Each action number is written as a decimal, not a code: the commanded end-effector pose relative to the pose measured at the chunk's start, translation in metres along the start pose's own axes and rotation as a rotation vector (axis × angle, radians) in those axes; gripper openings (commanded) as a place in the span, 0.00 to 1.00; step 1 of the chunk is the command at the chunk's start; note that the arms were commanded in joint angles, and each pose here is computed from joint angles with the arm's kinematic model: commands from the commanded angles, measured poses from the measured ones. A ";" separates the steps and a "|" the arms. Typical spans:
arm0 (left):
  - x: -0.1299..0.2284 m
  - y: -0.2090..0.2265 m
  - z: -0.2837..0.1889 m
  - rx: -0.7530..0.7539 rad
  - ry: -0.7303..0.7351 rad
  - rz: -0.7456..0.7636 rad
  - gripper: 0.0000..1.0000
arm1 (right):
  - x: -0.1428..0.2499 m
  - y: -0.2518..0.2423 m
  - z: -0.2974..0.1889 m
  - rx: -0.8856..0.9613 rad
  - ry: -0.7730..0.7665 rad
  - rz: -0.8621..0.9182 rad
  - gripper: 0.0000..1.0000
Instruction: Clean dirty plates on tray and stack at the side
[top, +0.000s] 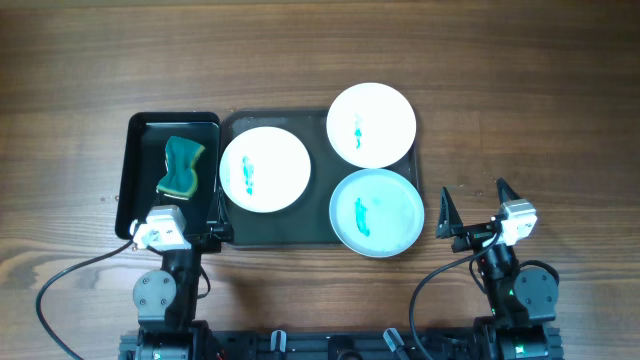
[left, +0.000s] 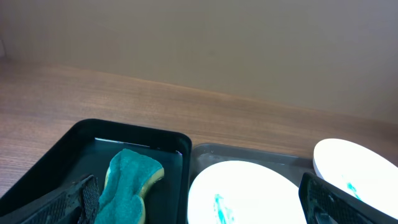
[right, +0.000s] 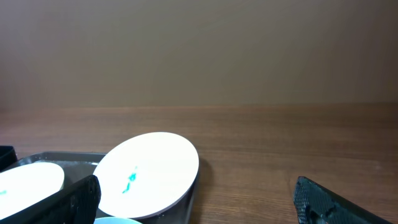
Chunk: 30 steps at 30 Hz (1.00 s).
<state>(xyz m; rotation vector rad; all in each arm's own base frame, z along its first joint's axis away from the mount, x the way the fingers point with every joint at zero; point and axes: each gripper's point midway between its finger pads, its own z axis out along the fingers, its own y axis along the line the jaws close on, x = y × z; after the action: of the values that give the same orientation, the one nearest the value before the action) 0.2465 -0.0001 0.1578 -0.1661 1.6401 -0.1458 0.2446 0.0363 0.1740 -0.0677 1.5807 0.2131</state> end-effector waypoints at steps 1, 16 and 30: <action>0.000 0.004 0.000 -0.018 -0.008 -0.006 1.00 | -0.001 0.000 0.000 -0.004 -0.005 0.015 1.00; 0.000 0.004 0.000 -0.018 -0.008 -0.006 1.00 | -0.001 0.000 0.000 -0.004 -0.005 0.014 1.00; -0.001 0.005 0.000 -0.026 -0.010 -0.006 1.00 | -0.001 0.000 0.000 -0.004 -0.005 0.012 1.00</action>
<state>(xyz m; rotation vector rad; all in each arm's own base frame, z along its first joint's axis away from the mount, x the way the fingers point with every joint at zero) 0.2465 0.0004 0.1578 -0.1684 1.6394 -0.1439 0.2446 0.0363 0.1740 -0.0680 1.5807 0.2134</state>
